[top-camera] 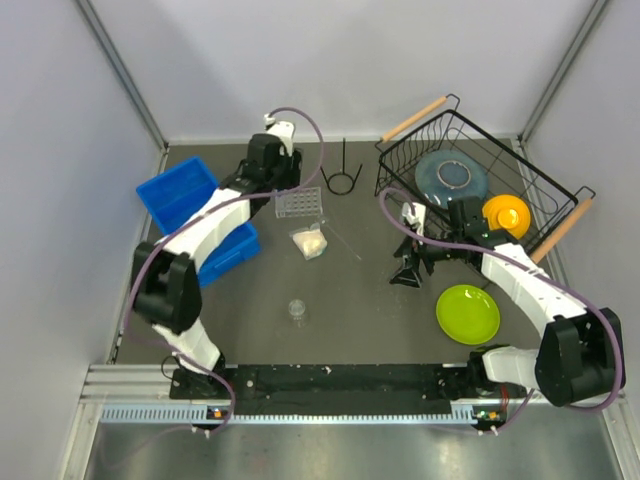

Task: Organize the chemistry lab equipment

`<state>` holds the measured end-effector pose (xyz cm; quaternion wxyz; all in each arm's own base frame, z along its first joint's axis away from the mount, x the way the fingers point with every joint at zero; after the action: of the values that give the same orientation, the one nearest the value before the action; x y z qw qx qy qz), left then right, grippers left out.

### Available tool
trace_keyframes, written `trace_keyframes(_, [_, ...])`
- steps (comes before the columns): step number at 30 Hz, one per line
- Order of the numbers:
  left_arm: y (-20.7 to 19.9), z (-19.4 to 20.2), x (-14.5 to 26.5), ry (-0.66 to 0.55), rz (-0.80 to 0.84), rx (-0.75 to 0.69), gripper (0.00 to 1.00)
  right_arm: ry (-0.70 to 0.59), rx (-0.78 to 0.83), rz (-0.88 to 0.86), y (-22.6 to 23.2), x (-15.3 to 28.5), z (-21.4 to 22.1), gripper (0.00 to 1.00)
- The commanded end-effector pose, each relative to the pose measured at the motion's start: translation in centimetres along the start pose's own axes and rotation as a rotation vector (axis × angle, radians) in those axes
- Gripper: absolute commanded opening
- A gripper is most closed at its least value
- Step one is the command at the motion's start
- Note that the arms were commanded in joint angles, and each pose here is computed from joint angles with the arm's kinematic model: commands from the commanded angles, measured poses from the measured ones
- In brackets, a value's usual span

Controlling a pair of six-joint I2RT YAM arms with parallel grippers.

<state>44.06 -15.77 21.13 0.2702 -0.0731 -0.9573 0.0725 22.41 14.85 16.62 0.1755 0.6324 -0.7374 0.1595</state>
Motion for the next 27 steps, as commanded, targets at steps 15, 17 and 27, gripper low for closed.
trace_keyframes(15, [6.4,5.3,19.9,-0.186,0.105,0.394,0.99,0.262,-0.079,0.116,-3.7,-1.4,-4.3,0.84])
trace_keyframes(17, [6.2,6.0,21.7,-0.208,0.144,0.389,0.99,0.315,-0.108,0.161,-4.9,-2.7,-4.8,0.85])
trace_keyframes(27, [5.4,11.4,24.3,-0.187,0.258,0.476,0.99,0.472,-0.148,0.27,-9.5,-11.2,-5.3,0.74])
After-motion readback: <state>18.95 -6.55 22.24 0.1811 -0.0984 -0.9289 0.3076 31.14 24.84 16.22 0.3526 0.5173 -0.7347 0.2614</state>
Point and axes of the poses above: each gripper's point midway between its finger pads, its own x axis back along the fingers, its own y axis along the line the jaws close on, z = x × y, the point moved 5 cm from there along x, back along the fingers, and after that the axes turned 15 degrees about x, right-handed, at the moved point
